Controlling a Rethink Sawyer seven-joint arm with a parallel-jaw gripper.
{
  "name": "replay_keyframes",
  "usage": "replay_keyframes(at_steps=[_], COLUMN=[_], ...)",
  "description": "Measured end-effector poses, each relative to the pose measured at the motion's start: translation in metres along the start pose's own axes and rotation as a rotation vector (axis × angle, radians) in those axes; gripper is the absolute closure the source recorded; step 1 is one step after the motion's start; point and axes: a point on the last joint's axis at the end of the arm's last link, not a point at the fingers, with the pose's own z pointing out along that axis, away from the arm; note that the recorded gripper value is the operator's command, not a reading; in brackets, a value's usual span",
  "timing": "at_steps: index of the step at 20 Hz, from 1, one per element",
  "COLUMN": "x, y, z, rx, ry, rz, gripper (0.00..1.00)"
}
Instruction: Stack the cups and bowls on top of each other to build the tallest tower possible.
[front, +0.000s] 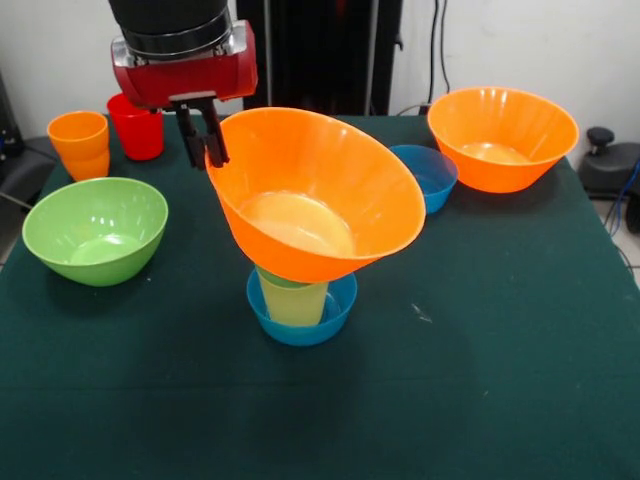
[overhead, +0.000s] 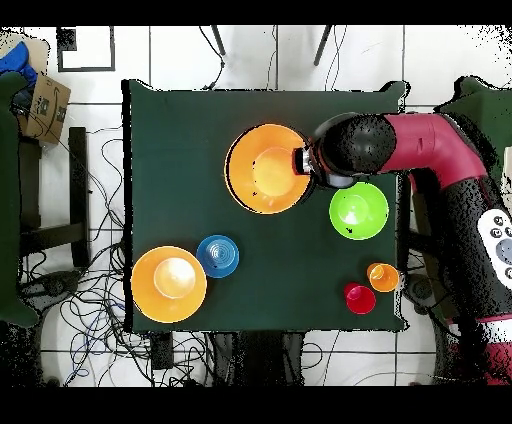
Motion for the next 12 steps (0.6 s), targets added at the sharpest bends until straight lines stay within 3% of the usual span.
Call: replay_keyframes(at_steps=[9, 12], x=[0.0017, 0.0032], y=[-0.0002, 0.0002], z=[0.0037, 0.0052], rx=[-0.005, -0.035], ry=[0.005, -0.003], rz=[-0.001, 0.005], gripper=[1.00, 1.00])
